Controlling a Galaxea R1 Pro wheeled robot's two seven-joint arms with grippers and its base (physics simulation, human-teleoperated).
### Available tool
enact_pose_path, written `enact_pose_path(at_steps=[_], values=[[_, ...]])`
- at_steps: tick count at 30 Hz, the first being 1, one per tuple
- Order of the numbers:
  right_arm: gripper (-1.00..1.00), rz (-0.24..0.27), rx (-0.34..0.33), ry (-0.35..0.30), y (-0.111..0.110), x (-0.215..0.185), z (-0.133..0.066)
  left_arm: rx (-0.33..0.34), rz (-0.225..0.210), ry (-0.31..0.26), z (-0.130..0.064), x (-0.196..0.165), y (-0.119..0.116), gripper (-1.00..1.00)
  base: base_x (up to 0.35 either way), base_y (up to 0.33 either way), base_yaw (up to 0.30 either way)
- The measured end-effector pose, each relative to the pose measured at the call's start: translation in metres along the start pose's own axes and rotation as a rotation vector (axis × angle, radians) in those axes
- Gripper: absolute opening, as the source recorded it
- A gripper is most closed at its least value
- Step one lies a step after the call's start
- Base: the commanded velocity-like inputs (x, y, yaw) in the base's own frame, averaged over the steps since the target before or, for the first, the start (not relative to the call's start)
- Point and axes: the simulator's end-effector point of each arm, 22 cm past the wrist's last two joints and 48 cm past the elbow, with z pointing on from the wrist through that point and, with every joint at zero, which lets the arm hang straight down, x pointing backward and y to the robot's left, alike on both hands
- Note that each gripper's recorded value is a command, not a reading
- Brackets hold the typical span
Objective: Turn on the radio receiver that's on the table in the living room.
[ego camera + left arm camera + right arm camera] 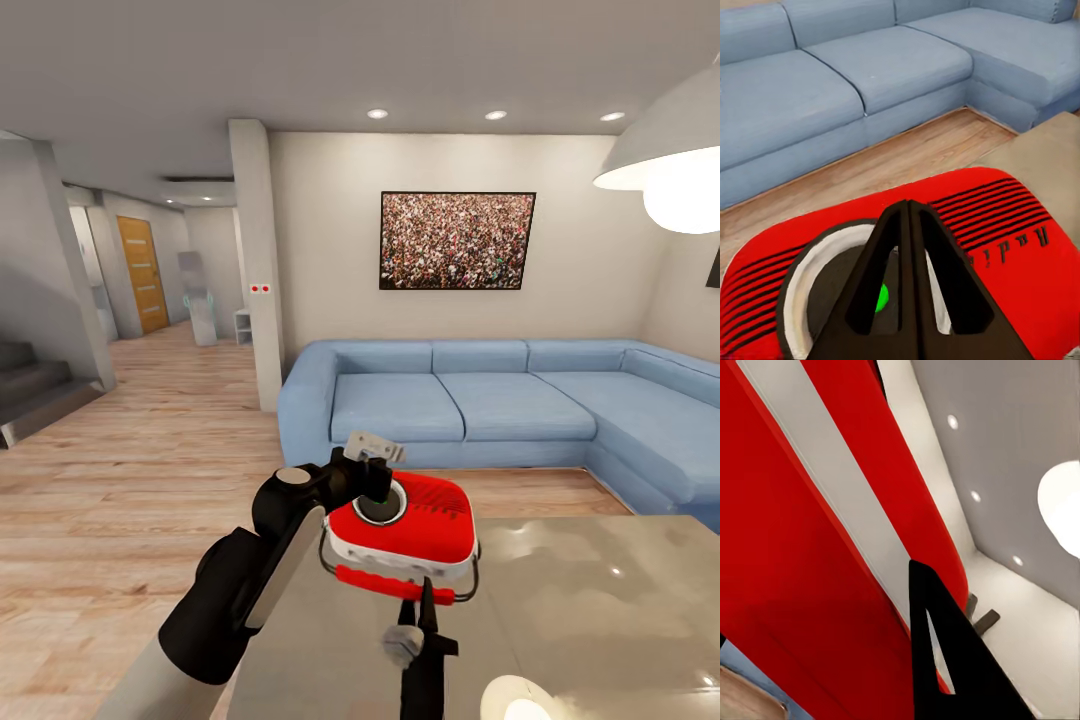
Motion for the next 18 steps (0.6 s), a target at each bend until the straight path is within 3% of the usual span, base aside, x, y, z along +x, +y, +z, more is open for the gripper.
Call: enact_pose_path(at_steps=[5,15,18], values=[[-1.0,0.039,0.013,0.064,-0.009,0.02,0.015,-0.001,0.002,0.002,0.0,0.001,0.001,-1.0,0.0,0.0,0.0],[-1.0,0.081,0.071,0.068,-0.036,0.036,0.038,-0.002,0.004,0.004,0.0,0.002,0.001,-1.0,0.0,0.0,0.0],[-1.0,0.077,0.099,0.104,-0.046,0.051,0.047,-0.003,0.004,0.005,0.0,0.002,0.002,-1.0,0.0,0.0,0.0]])
